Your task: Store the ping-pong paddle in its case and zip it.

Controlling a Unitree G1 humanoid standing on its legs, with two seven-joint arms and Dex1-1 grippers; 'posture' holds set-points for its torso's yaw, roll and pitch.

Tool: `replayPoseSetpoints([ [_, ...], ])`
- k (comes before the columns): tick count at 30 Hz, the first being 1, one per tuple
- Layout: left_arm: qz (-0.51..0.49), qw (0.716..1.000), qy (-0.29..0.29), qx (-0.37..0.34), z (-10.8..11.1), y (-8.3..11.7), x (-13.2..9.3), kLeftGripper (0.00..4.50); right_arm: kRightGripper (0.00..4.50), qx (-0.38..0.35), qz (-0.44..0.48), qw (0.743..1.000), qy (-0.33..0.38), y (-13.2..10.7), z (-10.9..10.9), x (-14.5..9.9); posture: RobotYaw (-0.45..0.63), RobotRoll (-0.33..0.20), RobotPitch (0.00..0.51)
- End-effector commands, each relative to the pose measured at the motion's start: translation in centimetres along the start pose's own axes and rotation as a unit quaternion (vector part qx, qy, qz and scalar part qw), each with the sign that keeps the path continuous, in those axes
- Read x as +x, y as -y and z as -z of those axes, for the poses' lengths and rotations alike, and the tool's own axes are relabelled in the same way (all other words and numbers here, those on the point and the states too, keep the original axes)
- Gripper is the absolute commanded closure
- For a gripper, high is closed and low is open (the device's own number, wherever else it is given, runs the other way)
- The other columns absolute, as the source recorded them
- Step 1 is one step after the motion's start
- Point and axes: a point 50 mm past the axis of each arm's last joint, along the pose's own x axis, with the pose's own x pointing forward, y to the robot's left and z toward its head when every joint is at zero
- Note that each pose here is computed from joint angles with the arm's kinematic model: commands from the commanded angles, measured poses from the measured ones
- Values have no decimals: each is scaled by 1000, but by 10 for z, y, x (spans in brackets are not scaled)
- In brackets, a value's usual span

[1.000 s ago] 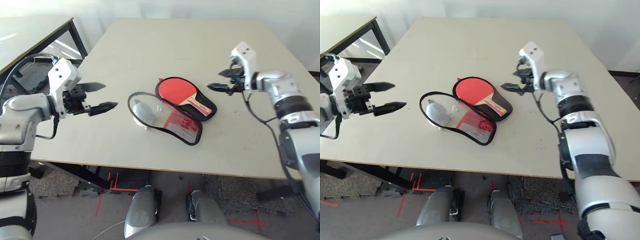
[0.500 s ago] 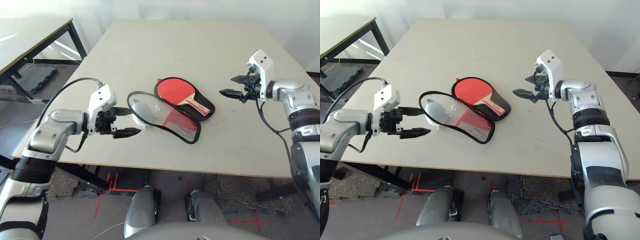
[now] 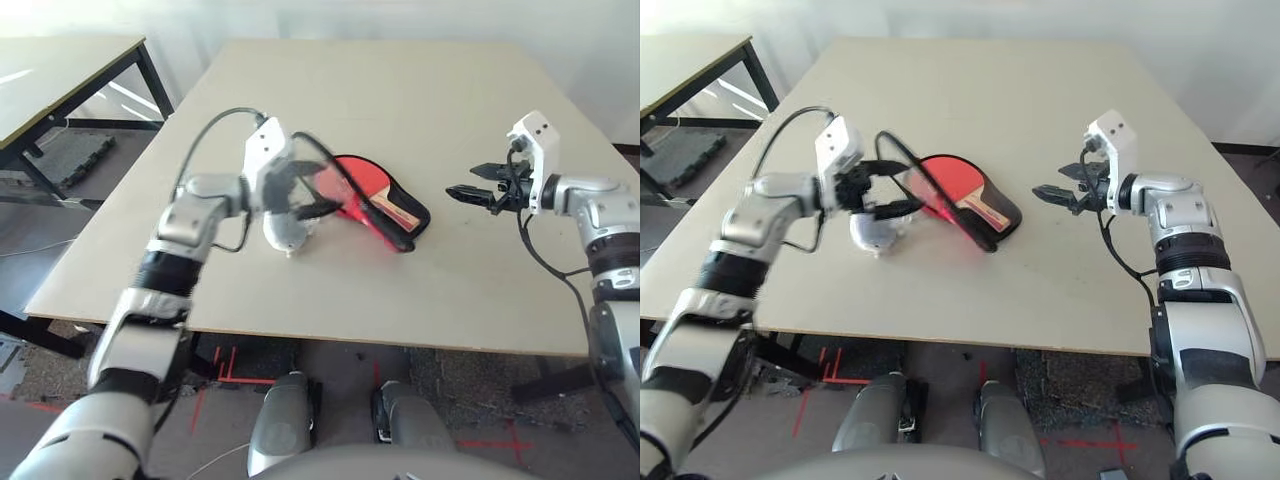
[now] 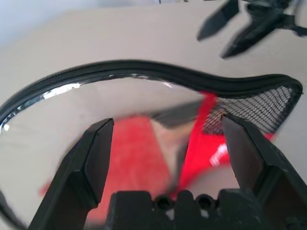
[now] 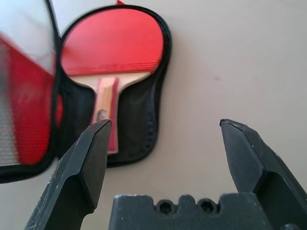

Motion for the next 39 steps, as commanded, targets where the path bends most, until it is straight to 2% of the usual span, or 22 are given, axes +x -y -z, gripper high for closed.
replayPoseSetpoints([
  [1,-19,1000,0,13,3,-2,14,0,9,25,7,1000,8,-1,3,-2,67,0,32],
  [4,-15,1000,-1,15,4,-2,19,0,9,54,8,998,6,-3,8,-2,54,0,30],
  [7,0,1000,-5,12,9,-2,15,0,9,84,-7,996,3,-8,15,-1,57,0,31],
  [16,62,997,-32,-23,25,9,-34,0,9,154,-28,988,-7,-15,31,16,115,0,35],
  [25,45,997,-49,-47,26,22,-73,0,9,182,-36,982,-22,-24,42,43,185,0,56],
  [39,34,996,-61,-55,26,29,-82,0,9,199,-29,978,-48,-33,53,61,206,0,73],
])
